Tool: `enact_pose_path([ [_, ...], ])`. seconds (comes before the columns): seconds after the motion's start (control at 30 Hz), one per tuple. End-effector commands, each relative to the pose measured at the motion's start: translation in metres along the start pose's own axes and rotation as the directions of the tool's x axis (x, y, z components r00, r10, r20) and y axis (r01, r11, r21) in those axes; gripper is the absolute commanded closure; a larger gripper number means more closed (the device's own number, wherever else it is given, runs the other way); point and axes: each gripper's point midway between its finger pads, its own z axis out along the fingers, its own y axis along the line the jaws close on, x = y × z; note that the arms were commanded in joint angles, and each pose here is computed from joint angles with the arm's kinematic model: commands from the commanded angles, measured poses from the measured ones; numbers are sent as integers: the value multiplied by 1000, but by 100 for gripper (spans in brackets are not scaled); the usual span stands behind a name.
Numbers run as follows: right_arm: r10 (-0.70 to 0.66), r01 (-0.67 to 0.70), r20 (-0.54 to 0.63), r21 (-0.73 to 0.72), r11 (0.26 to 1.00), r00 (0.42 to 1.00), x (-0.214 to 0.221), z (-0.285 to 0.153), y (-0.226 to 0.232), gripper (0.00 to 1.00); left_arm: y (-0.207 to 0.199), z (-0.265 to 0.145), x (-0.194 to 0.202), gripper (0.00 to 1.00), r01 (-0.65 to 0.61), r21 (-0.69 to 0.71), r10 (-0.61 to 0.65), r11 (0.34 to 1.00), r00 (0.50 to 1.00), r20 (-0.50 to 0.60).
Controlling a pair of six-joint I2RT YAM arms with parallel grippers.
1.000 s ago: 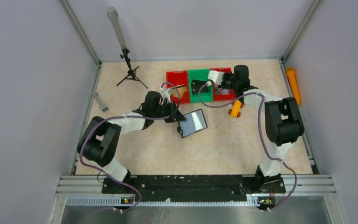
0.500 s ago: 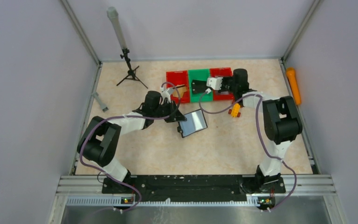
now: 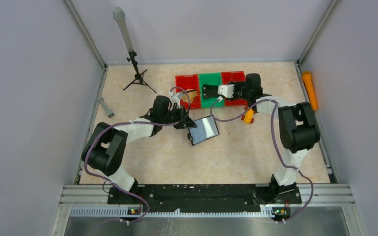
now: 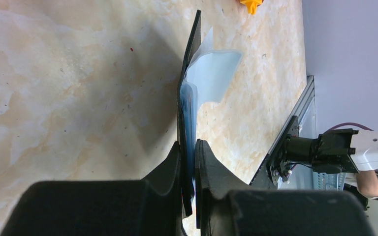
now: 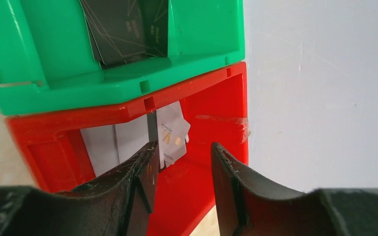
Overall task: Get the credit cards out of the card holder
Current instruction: Place the credit card in the storage box, then remove the credit card from the card holder.
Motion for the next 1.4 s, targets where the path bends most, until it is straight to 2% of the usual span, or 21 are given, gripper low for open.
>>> enact_pose_path([
  [0.0,84,-92,99,79,993,992,-51,-28,-51,55,-18,-1,-21,100,-65,51,63,997,997,48],
  [0.07,114,-122,104,71,990,988,-65,-36,-56,55,-18,-1,-21,100,-65,52,62,997,997,47],
  [0.13,157,-172,116,131,976,981,-80,-48,-65,54,-19,-2,-22,100,-66,53,64,996,997,49],
  [0.23,264,-320,234,248,914,936,-115,-72,-79,55,-19,-3,-22,100,-71,50,68,996,996,54],
  [0.37,365,-514,396,390,764,843,-176,-103,-83,54,-20,-3,-22,100,-73,51,70,996,996,56],
  [0.43,447,-619,439,435,654,780,-191,-115,-82,51,-19,-3,-22,100,-74,51,71,996,996,58],
  [0.5,591,-738,444,445,507,673,-193,-118,-79,46,-20,-3,-22,100,-76,55,72,996,996,58],
  [0.57,726,-801,374,433,413,577,-187,-110,-70,39,-21,-4,-23,100,-79,63,75,995,995,64],
  [0.63,802,-827,291,400,394,522,-184,-100,-55,31,-22,-4,-23,100,-84,66,79,994,994,69],
  [0.7,846,-845,235,385,371,478,-181,-92,-42,30,-23,-4,-23,100,-88,71,83,994,994,72],
  [0.73,864,-856,220,377,352,452,-180,-91,-37,34,-24,-5,-24,100,-91,73,86,993,994,74],
  [0.83,905,-908,238,322,269,353,-183,-88,-21,37,-25,-5,-23,100,-95,80,89,992,993,75],
  [0.93,919,-944,263,234,233,293,-190,-85,0,36,-25,-5,-24,100,-95,77,89,992,993,78],
  [1.1,945,-952,240,264,158,223,-166,-84,38,35,-21,-2,-23,100,-86,72,81,994,994,69],
  [1.17,951,-964,227,212,161,209,-172,-80,49,38,-21,-1,-22,100,-83,73,78,994,995,66],
  [1.37,979,-990,152,65,125,133,-185,-64,94,37,-15,2,-22,100,-81,52,77,995,995,63],
])
